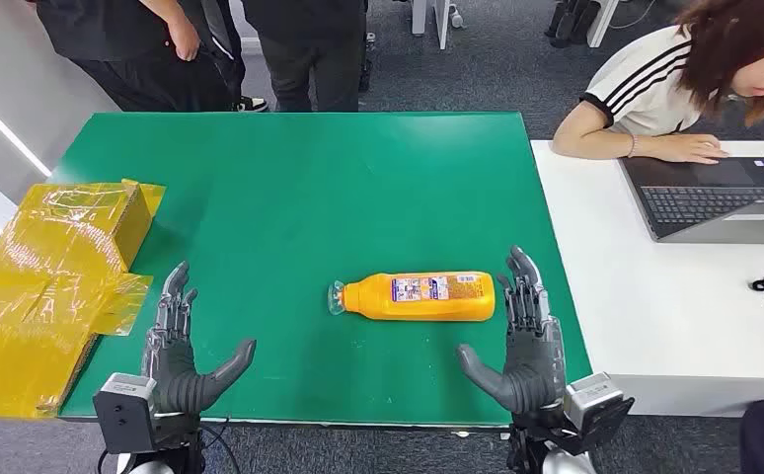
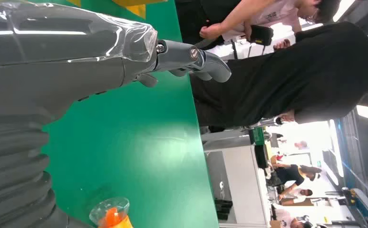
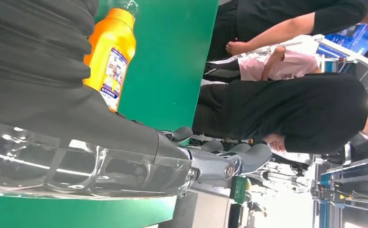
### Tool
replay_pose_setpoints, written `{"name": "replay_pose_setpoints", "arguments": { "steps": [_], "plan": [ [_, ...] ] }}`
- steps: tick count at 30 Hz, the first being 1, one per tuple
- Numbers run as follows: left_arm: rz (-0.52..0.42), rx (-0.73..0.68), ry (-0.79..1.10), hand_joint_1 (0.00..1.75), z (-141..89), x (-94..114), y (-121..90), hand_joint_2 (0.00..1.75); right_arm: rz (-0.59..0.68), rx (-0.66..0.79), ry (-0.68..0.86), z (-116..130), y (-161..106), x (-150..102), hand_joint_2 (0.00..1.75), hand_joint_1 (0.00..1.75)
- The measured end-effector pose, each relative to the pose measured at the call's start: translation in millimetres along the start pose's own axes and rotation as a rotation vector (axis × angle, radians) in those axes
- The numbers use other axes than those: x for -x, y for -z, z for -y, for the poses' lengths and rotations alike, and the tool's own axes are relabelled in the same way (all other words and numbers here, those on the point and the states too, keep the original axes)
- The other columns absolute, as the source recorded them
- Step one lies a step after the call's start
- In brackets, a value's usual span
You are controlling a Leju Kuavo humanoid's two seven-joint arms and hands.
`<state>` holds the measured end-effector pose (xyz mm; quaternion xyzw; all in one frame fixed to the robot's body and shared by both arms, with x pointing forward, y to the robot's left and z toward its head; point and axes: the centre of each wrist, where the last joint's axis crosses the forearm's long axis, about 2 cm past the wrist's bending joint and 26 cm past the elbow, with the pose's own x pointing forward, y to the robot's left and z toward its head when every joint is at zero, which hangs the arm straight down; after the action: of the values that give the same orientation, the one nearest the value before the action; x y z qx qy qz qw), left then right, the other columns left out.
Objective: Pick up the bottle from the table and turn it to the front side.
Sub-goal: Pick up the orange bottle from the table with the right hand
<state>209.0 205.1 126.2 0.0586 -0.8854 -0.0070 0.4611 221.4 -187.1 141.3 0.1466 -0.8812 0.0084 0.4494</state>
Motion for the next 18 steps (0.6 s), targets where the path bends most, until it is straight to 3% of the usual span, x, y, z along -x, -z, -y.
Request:
{"name": "replay_pose_setpoints", "arguments": {
  "steps": [18],
  "plan": [
    [0.000,0.000,-0.016,0.00,0.0,0.2,0.0,1.75,0.016,-0.054,-0.069,-2.3,6.4,1.7,1.75,0.00]
  ]
}}
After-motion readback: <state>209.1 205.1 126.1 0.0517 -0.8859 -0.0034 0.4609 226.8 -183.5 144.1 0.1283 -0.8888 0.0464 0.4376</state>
